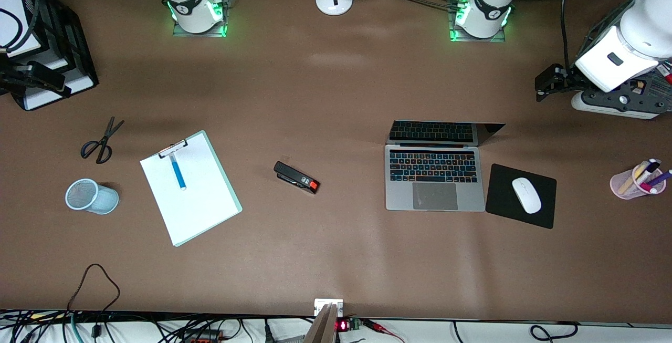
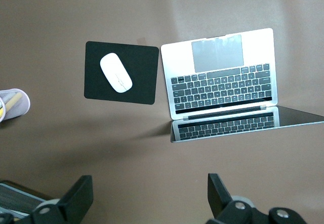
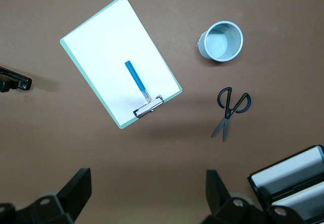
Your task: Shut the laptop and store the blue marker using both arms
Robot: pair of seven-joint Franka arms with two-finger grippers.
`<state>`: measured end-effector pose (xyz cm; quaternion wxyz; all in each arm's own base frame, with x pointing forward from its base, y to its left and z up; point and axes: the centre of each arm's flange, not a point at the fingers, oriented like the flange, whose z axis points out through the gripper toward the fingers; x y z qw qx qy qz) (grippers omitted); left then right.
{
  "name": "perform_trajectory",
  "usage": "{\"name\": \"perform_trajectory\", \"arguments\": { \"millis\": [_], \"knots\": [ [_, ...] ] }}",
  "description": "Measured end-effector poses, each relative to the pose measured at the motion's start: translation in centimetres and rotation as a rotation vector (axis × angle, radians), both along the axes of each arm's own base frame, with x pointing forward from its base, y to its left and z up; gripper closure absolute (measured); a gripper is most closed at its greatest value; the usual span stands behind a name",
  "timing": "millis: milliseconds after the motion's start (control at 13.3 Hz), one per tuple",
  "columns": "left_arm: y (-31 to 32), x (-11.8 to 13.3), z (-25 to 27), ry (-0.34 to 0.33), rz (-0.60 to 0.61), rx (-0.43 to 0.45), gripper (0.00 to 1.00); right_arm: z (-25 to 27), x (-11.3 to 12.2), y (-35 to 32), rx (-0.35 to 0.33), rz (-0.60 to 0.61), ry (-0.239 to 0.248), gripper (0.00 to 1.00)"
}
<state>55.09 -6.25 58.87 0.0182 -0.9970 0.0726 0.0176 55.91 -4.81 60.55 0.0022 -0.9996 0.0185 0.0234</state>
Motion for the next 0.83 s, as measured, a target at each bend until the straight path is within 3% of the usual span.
{"name": "perform_trajectory", "arguments": {
  "millis": [528, 829],
  "knots": [
    [0.0, 0.0, 0.0, 0.0, 0.0, 0.0, 0.0, -0.8, 0.0, 0.1, 0.001, 0.002, 0.033, 0.0],
    [0.0, 0.0, 0.0, 0.001, 0.0, 0.0, 0.0, -5.2, 2.2, 0.2, -0.002, 0.002, 0.082, 0.0]
  ]
}}
